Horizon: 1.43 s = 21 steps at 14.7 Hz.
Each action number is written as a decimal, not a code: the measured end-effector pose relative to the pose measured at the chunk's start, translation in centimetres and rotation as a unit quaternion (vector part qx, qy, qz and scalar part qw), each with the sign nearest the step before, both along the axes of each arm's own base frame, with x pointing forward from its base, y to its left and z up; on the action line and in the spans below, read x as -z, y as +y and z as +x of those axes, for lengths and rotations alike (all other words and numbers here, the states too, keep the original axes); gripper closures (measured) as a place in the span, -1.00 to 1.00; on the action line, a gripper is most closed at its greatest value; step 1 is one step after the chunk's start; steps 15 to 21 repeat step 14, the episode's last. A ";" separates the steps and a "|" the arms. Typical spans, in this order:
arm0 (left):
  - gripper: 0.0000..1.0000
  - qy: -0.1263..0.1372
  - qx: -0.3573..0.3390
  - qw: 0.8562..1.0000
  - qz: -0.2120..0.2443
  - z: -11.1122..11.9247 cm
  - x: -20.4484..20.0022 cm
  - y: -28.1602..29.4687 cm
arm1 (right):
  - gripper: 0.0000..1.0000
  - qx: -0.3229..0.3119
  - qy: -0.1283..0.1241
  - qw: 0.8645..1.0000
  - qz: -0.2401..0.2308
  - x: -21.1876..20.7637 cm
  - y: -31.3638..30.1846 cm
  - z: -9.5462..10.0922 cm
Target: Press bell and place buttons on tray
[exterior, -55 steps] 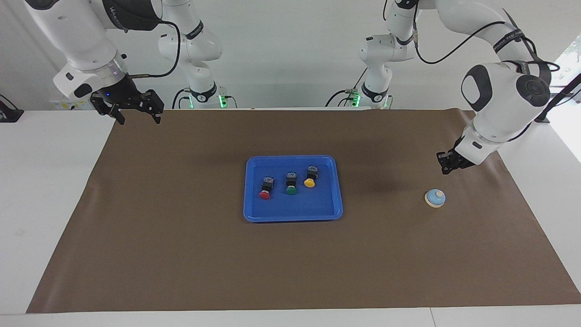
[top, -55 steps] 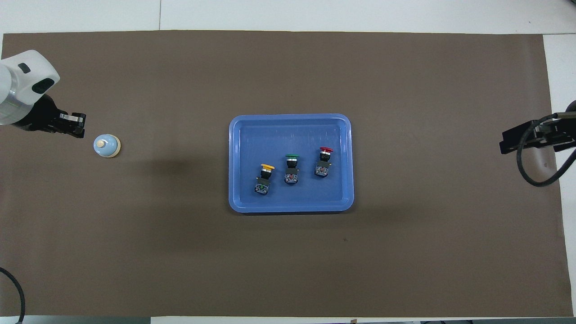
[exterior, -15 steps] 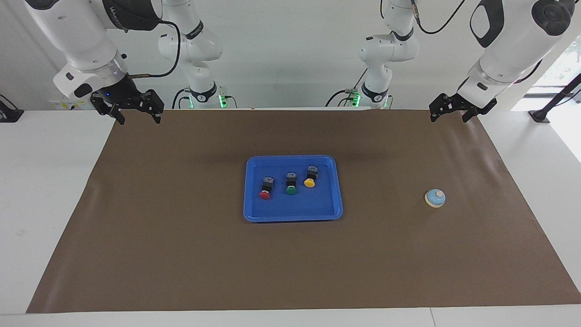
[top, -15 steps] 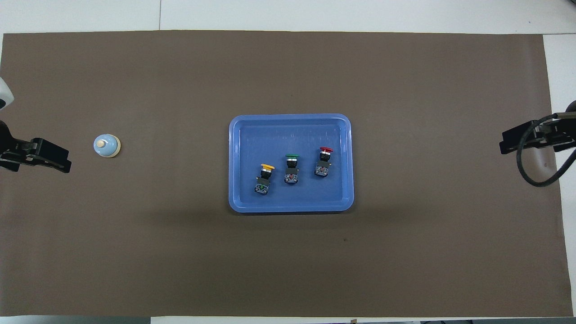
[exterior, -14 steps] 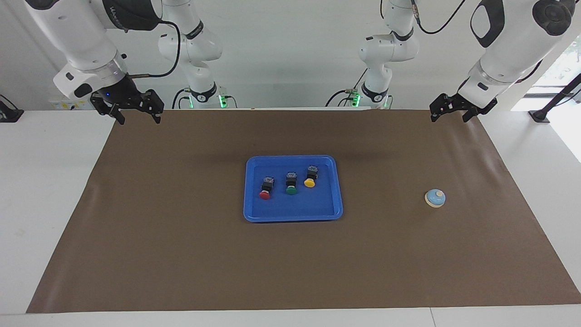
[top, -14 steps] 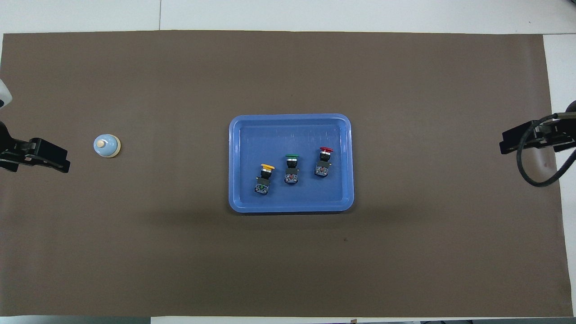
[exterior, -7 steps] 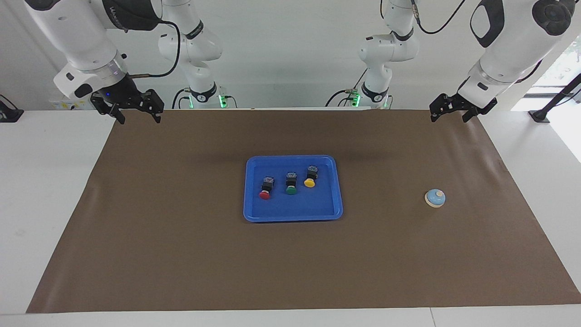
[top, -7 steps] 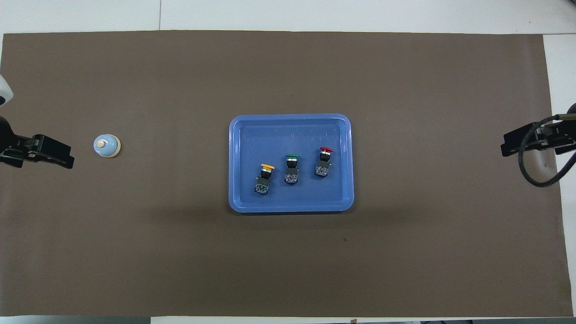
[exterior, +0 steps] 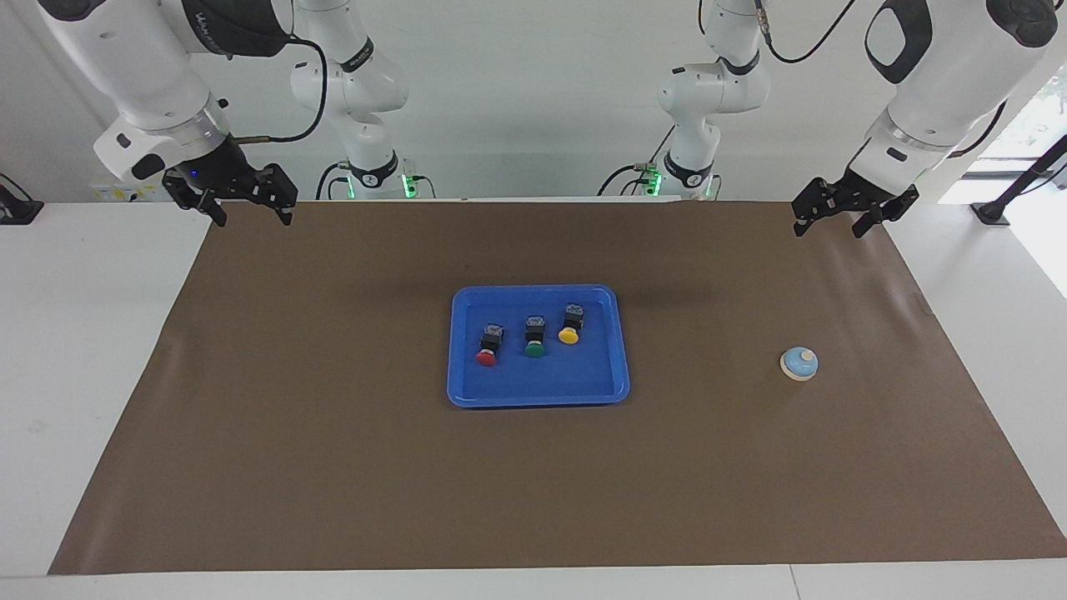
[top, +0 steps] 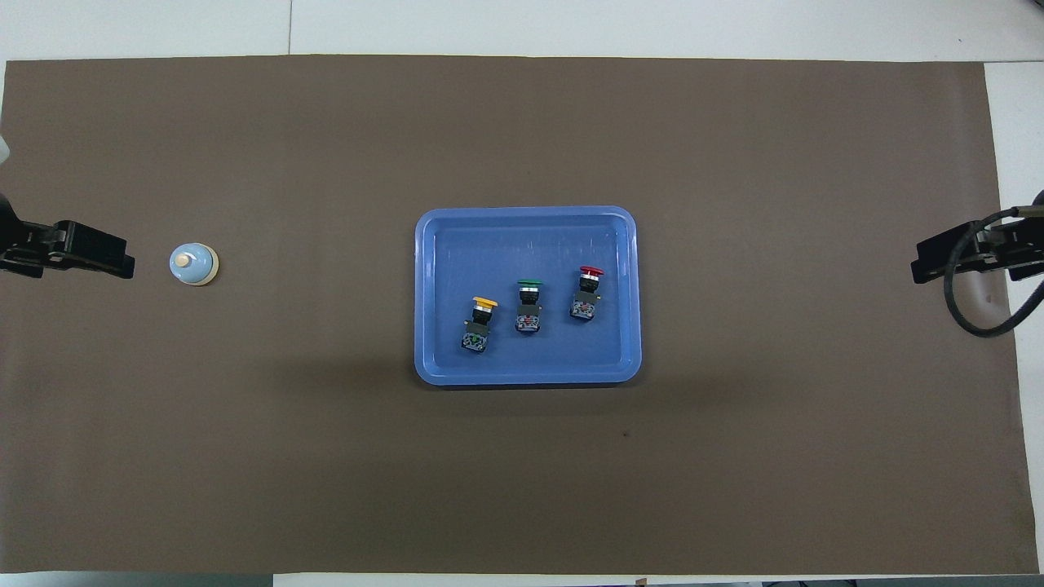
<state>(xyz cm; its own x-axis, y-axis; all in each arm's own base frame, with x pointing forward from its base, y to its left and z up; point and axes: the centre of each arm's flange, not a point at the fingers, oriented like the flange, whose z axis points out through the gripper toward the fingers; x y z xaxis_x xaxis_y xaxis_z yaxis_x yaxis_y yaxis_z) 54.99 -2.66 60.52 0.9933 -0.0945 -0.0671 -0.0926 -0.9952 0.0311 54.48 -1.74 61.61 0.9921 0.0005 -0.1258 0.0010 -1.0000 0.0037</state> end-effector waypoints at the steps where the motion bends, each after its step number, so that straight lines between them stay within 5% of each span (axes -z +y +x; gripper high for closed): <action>1: -1.00 0.000 0.000 1.000 0.000 0.0 0.0 0.0 | -1.00 0.000 0.000 1.000 0.000 0.0 0.0 0.0; 21: -1.00 -0.001 0.000 1.000 -0.001 0.0 0.0 0.0 | -1.00 -0.004 -0.001 1.000 0.000 -0.1 0.5 0.0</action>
